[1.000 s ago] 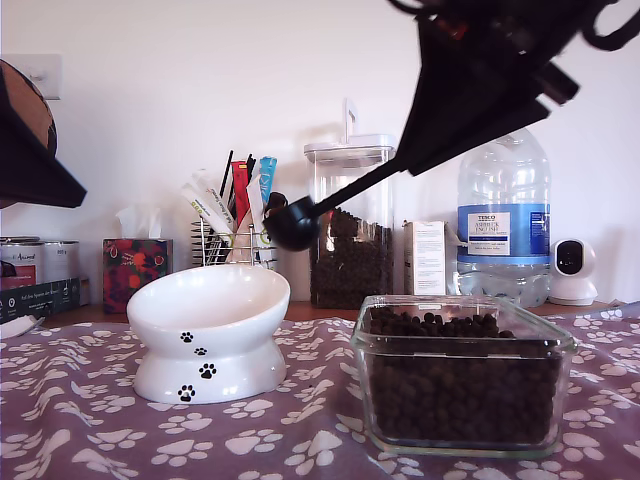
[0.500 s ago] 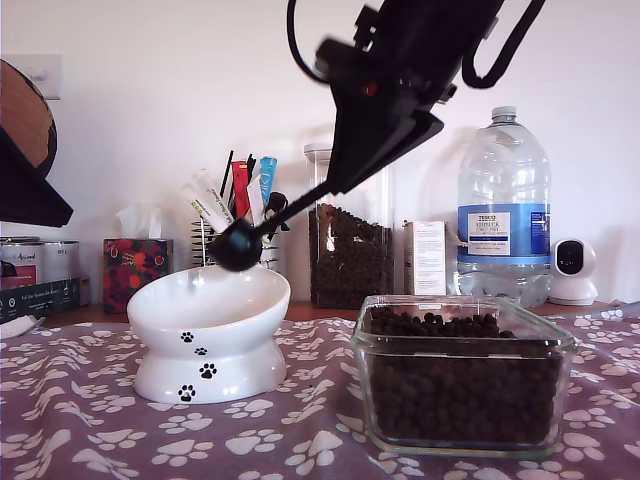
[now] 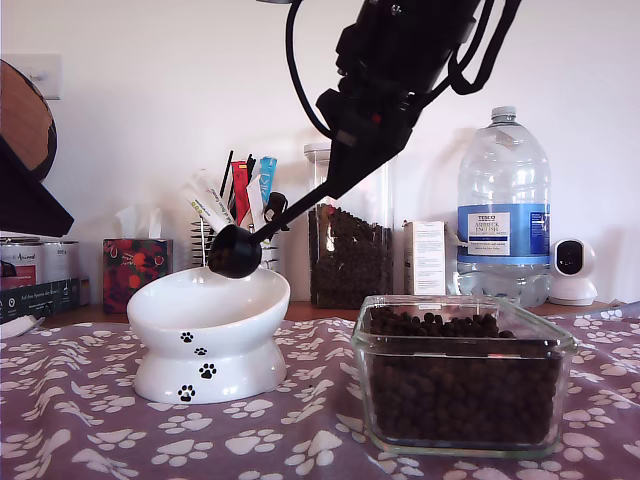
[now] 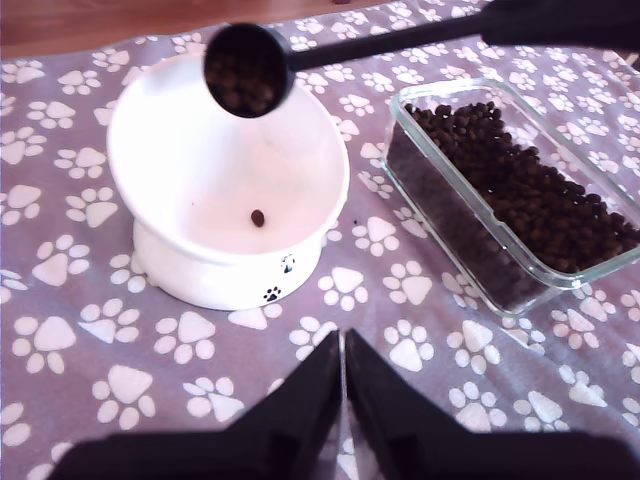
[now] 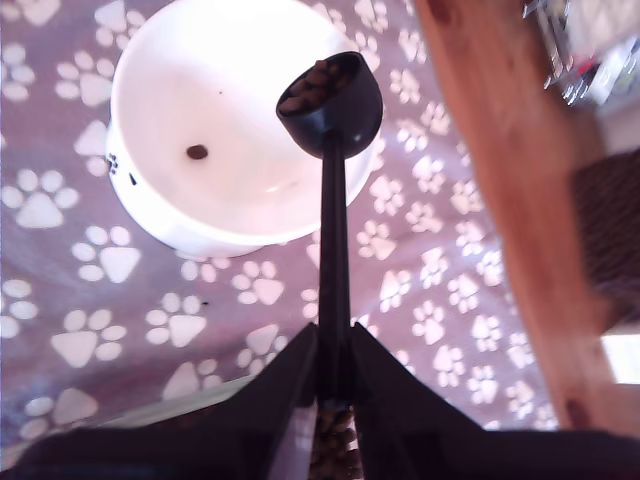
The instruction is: Measure one spoon of cat food and pour it into the food bowl
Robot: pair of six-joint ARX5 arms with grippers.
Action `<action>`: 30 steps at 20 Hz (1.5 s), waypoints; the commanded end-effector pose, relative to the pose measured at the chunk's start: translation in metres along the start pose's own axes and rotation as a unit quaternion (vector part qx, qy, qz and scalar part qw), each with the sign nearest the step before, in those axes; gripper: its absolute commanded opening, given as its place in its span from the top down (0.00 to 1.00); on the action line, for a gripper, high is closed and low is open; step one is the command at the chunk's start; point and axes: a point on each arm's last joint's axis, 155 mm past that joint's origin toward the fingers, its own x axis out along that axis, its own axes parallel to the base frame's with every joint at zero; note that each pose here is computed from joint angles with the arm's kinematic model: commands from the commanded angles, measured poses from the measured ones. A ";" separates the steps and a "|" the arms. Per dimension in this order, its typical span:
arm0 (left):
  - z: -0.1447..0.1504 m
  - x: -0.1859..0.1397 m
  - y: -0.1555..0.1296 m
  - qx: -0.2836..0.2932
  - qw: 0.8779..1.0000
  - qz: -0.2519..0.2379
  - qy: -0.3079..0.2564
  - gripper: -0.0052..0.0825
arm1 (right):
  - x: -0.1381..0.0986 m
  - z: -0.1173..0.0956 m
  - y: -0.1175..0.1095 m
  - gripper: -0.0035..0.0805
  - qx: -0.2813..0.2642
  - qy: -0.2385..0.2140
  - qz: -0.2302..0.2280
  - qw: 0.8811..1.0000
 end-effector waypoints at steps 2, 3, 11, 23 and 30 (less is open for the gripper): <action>0.000 0.001 -0.002 -0.003 1.000 -0.007 0.001 0.96 | -0.002 0.011 -0.006 0.97 -0.069 0.000 -0.029 0.997; -0.001 0.000 -0.004 -0.005 1.000 -0.013 0.002 0.96 | 0.000 0.010 -0.005 0.97 -0.096 0.009 -0.037 0.995; -0.006 0.000 -0.017 -0.012 0.999 -0.047 0.014 0.96 | 0.011 0.014 -0.016 0.97 -0.268 0.068 -0.103 0.955; -0.009 -0.003 -0.033 -0.014 0.996 -0.090 0.025 0.96 | -0.003 0.039 -0.024 0.97 -0.476 0.101 -0.149 0.861; -0.007 -0.003 -0.035 -0.011 0.995 -0.097 0.020 0.96 | -0.008 0.036 -0.032 0.97 -0.441 0.120 -0.170 0.873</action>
